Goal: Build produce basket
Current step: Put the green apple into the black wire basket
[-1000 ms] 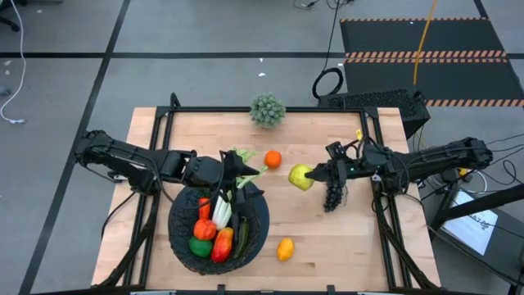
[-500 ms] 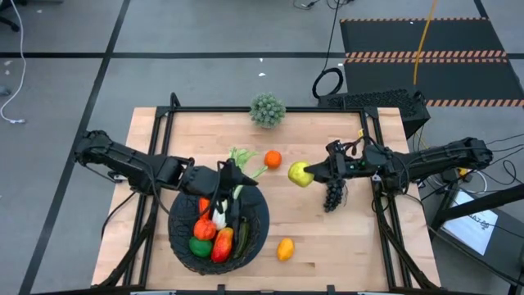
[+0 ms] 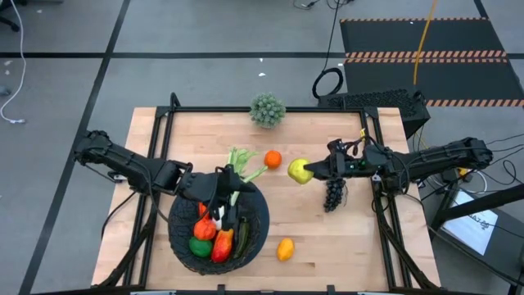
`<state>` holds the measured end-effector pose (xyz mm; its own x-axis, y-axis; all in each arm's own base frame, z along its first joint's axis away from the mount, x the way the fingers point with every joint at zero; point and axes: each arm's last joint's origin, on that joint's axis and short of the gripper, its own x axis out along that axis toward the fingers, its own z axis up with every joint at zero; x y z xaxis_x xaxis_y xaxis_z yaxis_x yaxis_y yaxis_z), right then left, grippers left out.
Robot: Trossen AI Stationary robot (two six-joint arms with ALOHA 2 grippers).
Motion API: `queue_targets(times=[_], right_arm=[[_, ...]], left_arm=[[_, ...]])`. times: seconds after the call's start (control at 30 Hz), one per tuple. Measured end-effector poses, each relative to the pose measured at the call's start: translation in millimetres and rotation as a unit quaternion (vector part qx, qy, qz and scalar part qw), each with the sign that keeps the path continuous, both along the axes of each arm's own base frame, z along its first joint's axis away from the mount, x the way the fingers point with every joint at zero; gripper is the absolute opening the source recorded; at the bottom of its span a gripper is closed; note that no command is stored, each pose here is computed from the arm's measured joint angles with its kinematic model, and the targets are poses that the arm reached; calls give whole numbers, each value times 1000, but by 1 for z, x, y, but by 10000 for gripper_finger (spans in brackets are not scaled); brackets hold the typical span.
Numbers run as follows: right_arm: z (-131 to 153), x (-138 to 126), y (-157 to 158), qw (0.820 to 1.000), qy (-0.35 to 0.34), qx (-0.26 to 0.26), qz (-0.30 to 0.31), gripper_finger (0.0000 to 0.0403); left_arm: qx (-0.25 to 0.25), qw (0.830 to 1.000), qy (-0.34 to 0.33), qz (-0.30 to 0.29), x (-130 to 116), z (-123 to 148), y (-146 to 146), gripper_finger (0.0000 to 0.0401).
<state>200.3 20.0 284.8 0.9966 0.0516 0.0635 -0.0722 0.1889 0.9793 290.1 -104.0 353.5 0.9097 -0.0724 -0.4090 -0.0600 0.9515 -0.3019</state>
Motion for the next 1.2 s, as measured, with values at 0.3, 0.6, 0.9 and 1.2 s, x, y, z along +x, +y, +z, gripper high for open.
queue_targets(times=[0.3,0.6,0.9,1.2], right_arm=[[0,0,0,997,-4,-72,-5,334],[1,-1,0,987,-12,-160,-10,334],[10,-10,-1,946,-46,-321,-28,334],[18,-17,-5,874,-70,-477,-66,334]], left_arm=[[-16,1000,-1,23,0,0,1,308],[-65,996,0,67,4,0,12,308],[-93,992,0,85,5,0,15,308],[-112,988,-1,104,7,0,22,308]])
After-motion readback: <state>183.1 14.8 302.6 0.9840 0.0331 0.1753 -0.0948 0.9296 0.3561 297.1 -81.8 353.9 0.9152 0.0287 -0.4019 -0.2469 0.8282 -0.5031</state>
